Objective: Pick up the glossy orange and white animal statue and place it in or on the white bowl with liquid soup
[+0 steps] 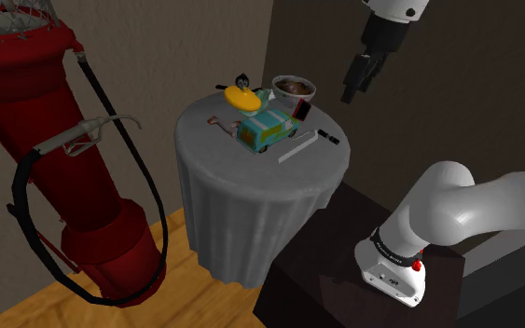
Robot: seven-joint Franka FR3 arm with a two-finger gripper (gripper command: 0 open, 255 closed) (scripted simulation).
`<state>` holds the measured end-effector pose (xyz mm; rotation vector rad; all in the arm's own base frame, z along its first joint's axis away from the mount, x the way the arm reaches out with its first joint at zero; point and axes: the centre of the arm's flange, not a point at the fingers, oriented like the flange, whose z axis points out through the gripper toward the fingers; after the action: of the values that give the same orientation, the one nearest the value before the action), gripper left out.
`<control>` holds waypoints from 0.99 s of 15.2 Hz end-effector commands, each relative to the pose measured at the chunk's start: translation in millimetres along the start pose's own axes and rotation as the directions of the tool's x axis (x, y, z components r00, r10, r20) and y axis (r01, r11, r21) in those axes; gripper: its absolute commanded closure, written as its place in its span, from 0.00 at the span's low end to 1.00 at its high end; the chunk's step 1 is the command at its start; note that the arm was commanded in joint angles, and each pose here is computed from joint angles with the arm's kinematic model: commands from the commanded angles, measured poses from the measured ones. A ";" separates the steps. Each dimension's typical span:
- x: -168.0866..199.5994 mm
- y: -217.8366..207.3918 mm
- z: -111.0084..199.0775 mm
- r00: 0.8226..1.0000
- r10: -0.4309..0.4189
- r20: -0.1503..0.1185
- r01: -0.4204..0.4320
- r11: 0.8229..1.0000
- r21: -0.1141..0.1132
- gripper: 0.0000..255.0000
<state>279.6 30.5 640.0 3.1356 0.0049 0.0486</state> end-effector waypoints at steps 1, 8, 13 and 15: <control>0.0 0.0 0.0 1.000 0.000 0.000 0.000 1.000 0.000 0.00; 78.0 -5.2 48.9 1.000 0.000 -0.001 0.000 1.000 0.000 0.00; 133.7 -9.0 83.8 1.000 -0.001 -0.003 0.001 1.000 -0.001 0.00; 156.0 -10.5 97.7 1.000 -0.001 -0.003 0.001 1.000 -0.001 0.00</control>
<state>426.9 39.4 552.3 3.1344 0.0053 0.0507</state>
